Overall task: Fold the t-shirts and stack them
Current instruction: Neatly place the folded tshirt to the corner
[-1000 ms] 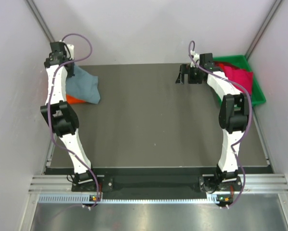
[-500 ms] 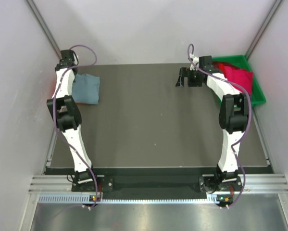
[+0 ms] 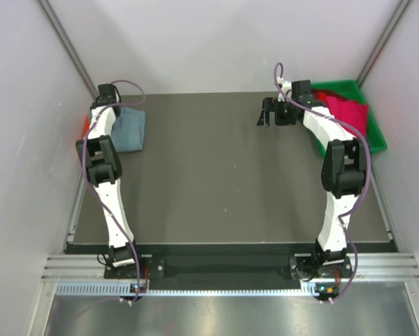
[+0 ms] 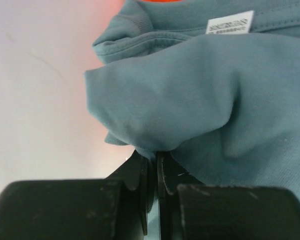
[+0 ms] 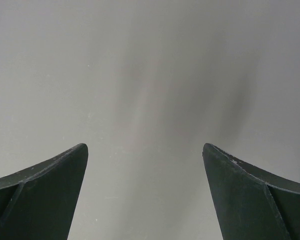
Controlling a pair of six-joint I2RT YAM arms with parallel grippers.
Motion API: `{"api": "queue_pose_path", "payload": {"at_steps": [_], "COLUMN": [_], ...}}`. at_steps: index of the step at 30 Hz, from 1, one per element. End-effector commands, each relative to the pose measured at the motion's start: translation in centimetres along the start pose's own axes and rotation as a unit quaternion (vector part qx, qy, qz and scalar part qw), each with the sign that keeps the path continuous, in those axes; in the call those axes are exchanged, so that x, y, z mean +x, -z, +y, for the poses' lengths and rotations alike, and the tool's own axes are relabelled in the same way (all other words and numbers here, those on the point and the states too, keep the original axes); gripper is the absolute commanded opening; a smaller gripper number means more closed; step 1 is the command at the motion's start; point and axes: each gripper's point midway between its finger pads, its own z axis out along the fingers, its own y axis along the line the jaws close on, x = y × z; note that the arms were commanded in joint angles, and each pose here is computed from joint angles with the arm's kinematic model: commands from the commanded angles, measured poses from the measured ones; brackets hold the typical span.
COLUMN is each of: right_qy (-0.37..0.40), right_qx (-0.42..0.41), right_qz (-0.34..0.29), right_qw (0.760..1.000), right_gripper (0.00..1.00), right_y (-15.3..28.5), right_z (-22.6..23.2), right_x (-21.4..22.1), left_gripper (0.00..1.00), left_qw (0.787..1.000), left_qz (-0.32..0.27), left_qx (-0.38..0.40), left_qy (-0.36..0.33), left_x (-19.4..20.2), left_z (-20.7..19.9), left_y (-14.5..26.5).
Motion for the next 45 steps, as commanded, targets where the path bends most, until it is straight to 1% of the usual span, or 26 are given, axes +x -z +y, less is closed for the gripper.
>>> {"api": "queue_pose_path", "payload": {"at_steps": [1, 6, 12, 14, 15, 16, 17, 18, 20, 21, 23, 25, 28, 29, 30, 31, 33, 34, 36, 37, 38, 40, 41, 42, 44, 45], "right_qy": [0.027, 0.028, 0.031, 0.033, 0.035, 0.036, 0.037, 0.039, 0.041, 0.041, 0.044, 0.047, 0.050, 0.051, 0.052, 0.052, 0.057, 0.059, 0.067, 0.068, 0.067, 0.069, 0.071, 0.074, 0.076, 0.074], "right_qx": [-0.004, -0.007, -0.011, -0.009, -0.009, -0.006, -0.006, -0.005, -0.006, -0.005, -0.006, -0.007, -0.009, -0.009, -0.009, -0.003, 0.008, 0.022, 0.037, 0.057, 0.070, 0.107, 0.124, 0.138, 0.194, 0.229], "right_qz": [-0.035, -0.034, -0.034, -0.036, -0.034, -0.034, -0.034, -0.033, -0.033, -0.033, -0.034, -0.036, -0.036, -0.038, -0.040, -0.044, -0.051, -0.056, -0.065, -0.073, -0.080, -0.102, -0.115, -0.130, -0.169, -0.181], "right_qw": [0.999, 0.999, 0.999, 0.999, 0.999, 0.999, 0.999, 0.999, 0.999, 0.999, 0.998, 0.998, 0.998, 0.998, 0.998, 0.998, 0.997, 0.996, 0.995, 0.993, 0.992, 0.987, 0.983, 0.979, 0.963, 0.954], "right_gripper": [0.98, 0.98, 0.98, 0.98, 0.98, 0.98, 0.98, 0.98, 0.98, 0.98, 0.98, 0.98, 0.98, 0.99, 0.99, 0.99, 1.00, 1.00, 1.00, 1.00, 1.00, 1.00, 1.00, 1.00, 1.00, 1.00], "right_y": [1.7, 1.3, 1.4, 1.6, 1.6, 1.8, 1.8, 1.8, 1.9, 2.0, 2.0, 2.0, 1.9, 1.9, 2.0, 2.2, 2.4, 2.7, 3.1, 3.6, 3.9, 5.4, 6.2, 7.1, 9.6, 10.5], "right_z": [1.4, 1.7, 2.3, 2.3, 2.3, 2.3, 2.3, 2.2, 2.4, 2.3, 2.6, 2.7, 3.1, 3.3, 3.3, 3.2, 2.9, 2.6, 2.2, 1.7, 1.4, 0.6, 0.5, 0.5, 0.4, 0.0], "right_x": [-2.3, -2.3, -2.4, -2.4, -2.3, -2.2, -2.3, -2.1, -2.0, -2.0, -2.1, -2.3, -2.4, -2.6, -2.8, -3.1, -3.6, -4.0, -4.6, -5.2, -5.5, -6.9, -7.6, -8.5, -10.7, -11.2], "left_gripper": [0.00, 0.00, 0.00, 0.08, 0.13, 0.30, 0.39, 0.52, 0.75, 0.80, 0.90, 0.93, 0.96, 0.97, 0.98, 0.99, 0.99, 0.99, 0.99, 0.99, 0.99, 0.99, 0.99, 0.99, 0.99, 0.99], "left_qw": [0.997, 0.996, 0.998, 0.999, 0.999, 0.999, 0.999, 0.999, 0.999, 0.999, 0.998, 0.995, 0.988, 0.985, 0.983, 0.981, 0.972, 0.969, 0.960, 0.952, 0.934, 0.912, 0.883, 0.863, 0.828, 0.796], "left_qz": [-0.040, -0.040, -0.023, -0.013, -0.010, -0.008, -0.006, -0.007, -0.015, -0.023, -0.048, -0.078, -0.140, -0.162, -0.175, -0.187, -0.224, -0.233, -0.237, -0.229, -0.234, -0.234, -0.221, -0.236, -0.237, -0.265], "left_qx": [-0.047, -0.061, -0.051, -0.038, -0.034, -0.031, -0.027, -0.028, -0.030, -0.026, -0.029, -0.040, -0.013, 0.003, 0.015, 0.010, 0.042, 0.051, 0.116, 0.163, 0.248, 0.318, 0.394, 0.429, 0.495, 0.534], "left_qy": [0.036, 0.046, 0.036, 0.030, 0.027, 0.027, 0.028, 0.029, 0.038, 0.039, 0.033, 0.040, 0.058, 0.052, 0.048, 0.056, 0.053, 0.063, 0.092, 0.117, 0.107, 0.116, 0.126, 0.127, 0.114, 0.106], "left_x": [-2.8, -2.6, -1.3, -0.6, -0.4, -0.3, -0.2, -0.2, -0.9, -1.5, -3.4, -5.5, -9.3, -10.7, -11.4, -12.0, -13.8, -14.1, -14.2, -13.8, -13.9, -13.6, -13.1, -13.0, -11.9, -12.2], "left_z": [3.2, 4.3, 3.3, 2.3, 2.0, 1.8, 1.6, 1.7, 2.1, 2.1, 2.4, 3.3, 1.8, -0.2, -1.1, -0.8, -4.2, -5.1, -8.1, -9.4, -12.0, -13.3, -15.6, -15.2, -16.2, -15.6], "left_y": [0.6, -0.1, -2.0, -2.4, -2.4, -2.4, -2.4, -2.3, -1.7, -1.2, 0.8, 3.6, 9.2, 11.6, 13.0, 14.6, 19.2, 20.4, 22.7, 23.8, 25.4, 27.9, 29.9, 32.5, 35.6, 38.7]}}
